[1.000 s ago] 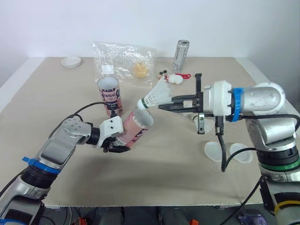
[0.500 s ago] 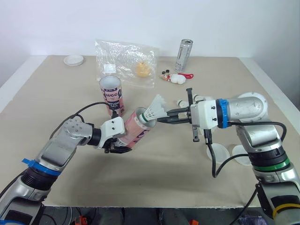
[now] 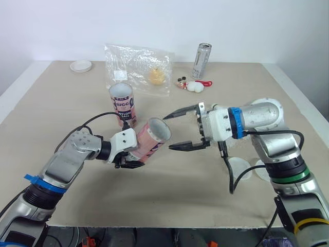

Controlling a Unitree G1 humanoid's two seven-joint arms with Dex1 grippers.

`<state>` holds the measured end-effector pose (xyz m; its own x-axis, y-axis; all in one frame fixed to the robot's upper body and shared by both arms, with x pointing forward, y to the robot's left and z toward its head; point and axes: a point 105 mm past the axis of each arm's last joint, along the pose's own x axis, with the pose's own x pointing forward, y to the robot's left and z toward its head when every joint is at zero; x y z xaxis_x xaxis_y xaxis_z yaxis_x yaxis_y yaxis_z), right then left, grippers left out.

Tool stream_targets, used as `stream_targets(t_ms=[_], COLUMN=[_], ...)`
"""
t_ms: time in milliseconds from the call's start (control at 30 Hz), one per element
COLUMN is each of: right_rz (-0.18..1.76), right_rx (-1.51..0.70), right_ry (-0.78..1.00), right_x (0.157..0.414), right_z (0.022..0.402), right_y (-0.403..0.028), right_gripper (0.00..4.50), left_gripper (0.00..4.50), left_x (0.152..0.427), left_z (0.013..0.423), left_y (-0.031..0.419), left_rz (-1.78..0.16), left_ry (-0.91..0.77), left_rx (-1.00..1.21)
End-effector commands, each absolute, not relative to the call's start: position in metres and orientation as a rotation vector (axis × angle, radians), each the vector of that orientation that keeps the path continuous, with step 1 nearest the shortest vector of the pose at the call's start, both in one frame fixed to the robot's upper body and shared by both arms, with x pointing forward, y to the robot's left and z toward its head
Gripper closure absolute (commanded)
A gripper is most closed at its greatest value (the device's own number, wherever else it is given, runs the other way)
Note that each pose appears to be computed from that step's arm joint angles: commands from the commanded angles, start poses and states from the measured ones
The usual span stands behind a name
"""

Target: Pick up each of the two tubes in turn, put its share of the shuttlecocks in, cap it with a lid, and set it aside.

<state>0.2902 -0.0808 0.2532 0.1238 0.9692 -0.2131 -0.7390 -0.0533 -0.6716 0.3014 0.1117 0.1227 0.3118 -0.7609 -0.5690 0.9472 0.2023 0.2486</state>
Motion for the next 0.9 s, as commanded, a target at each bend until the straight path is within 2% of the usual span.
stream_targets(t_ms=[33,167,300,400,600,900], right_rz=[1.292,1.114,0.846,0.718,0.633,0.521], right_rx=[-0.477,-0.254,-0.129,-0.118,-0.062,-0.062], right_ry=[-0.292,-0.071,-0.004,0.059,0.125,0.221], right_x=[0.293,0.287,0.285,0.281,0.275,0.281], right_z=[0.271,0.244,0.223,0.203,0.185,0.152], right_y=[-0.109,-0.146,-0.179,-0.192,-0.200,-0.214], right_gripper=[0.07,0.07,0.07,0.07,0.07,0.07], left_gripper=[1.75,1.75,1.75,1.75,1.75,1.75], left_x=[0.299,0.299,0.300,0.300,0.304,0.307], left_z=[0.109,0.109,0.113,0.115,0.119,0.128], left_y=[0.119,0.118,0.109,0.103,0.096,0.080], left_rz=[-1.214,-1.232,-1.269,-1.297,-1.313,-1.332], left_ry=[0.419,0.395,0.350,0.334,0.321,0.276], left_rx=[0.644,0.706,0.736,0.746,0.756,0.729])
